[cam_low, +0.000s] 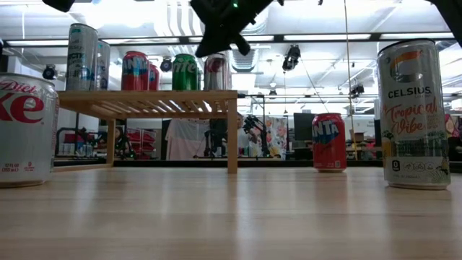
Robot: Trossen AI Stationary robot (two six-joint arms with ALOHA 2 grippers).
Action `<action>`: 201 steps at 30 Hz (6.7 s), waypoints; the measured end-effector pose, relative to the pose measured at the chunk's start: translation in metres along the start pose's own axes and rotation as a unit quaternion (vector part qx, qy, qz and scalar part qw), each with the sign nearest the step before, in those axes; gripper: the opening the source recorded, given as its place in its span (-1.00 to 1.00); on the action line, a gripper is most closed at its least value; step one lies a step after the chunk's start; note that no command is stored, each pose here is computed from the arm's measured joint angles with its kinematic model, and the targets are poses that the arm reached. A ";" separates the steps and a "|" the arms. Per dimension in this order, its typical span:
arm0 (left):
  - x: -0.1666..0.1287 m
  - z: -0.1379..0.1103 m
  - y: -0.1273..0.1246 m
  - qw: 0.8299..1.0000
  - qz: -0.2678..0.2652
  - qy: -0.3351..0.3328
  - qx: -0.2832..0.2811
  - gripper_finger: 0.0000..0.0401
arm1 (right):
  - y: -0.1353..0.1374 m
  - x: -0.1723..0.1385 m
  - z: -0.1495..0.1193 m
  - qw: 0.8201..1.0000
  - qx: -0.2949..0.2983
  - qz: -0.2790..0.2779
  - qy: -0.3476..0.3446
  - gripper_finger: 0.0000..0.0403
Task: Place canned beverage on shelf
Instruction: Put the top red/silver soda can on the shelf aligned with the other red/silver soda can, then put the orange soda can on the shelf aligned with the other orange soda can
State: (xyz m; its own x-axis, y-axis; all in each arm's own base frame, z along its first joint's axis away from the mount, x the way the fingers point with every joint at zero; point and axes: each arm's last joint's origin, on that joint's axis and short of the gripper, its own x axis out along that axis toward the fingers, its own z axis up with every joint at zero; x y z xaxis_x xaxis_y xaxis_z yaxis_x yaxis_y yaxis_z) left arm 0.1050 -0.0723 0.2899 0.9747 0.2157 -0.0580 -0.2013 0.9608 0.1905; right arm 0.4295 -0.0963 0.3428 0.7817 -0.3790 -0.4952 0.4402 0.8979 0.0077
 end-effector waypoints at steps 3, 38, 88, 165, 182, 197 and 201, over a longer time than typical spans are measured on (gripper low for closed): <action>0.001 -0.001 -0.002 1.000 0.000 0.002 0.004 -1.00 | 0.003 -0.001 0.003 0.998 -0.004 -0.049 -0.025 -0.94; 0.002 -0.001 -0.004 1.000 0.000 0.005 0.011 -1.00 | 0.016 -0.018 0.010 0.994 -0.027 -0.103 -0.030 -0.94; 0.021 0.008 -0.031 0.997 0.033 -0.026 -0.067 -1.00 | -0.097 -0.139 -0.104 0.898 0.101 -0.143 0.403 -0.94; 0.030 0.008 -0.042 0.997 0.041 -0.030 -0.061 -1.00 | -0.072 -0.102 -0.127 0.953 0.112 -0.100 0.263 0.40; 0.063 -0.004 -0.046 0.992 0.115 -0.013 -0.054 -0.44 | 0.043 -0.141 -0.072 0.988 -0.056 0.104 0.099 0.40; 0.108 -0.004 -0.077 0.979 0.196 0.040 0.027 0.69 | 0.081 -0.077 -0.070 0.992 -0.100 0.079 -0.004 0.40; 0.123 -0.010 -0.080 0.975 0.210 0.060 0.049 0.72 | 0.086 -0.065 -0.066 0.993 -0.108 0.057 -0.007 0.40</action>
State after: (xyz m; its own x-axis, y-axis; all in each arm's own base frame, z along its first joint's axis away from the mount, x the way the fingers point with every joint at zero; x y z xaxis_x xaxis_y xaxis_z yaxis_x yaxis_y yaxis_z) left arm 0.2402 -0.1213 0.2575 0.7889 0.6109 -0.0668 -0.5642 0.7631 0.3151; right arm 0.3875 0.0198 0.3181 0.8273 -0.2745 -0.4900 0.2455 0.9614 -0.1241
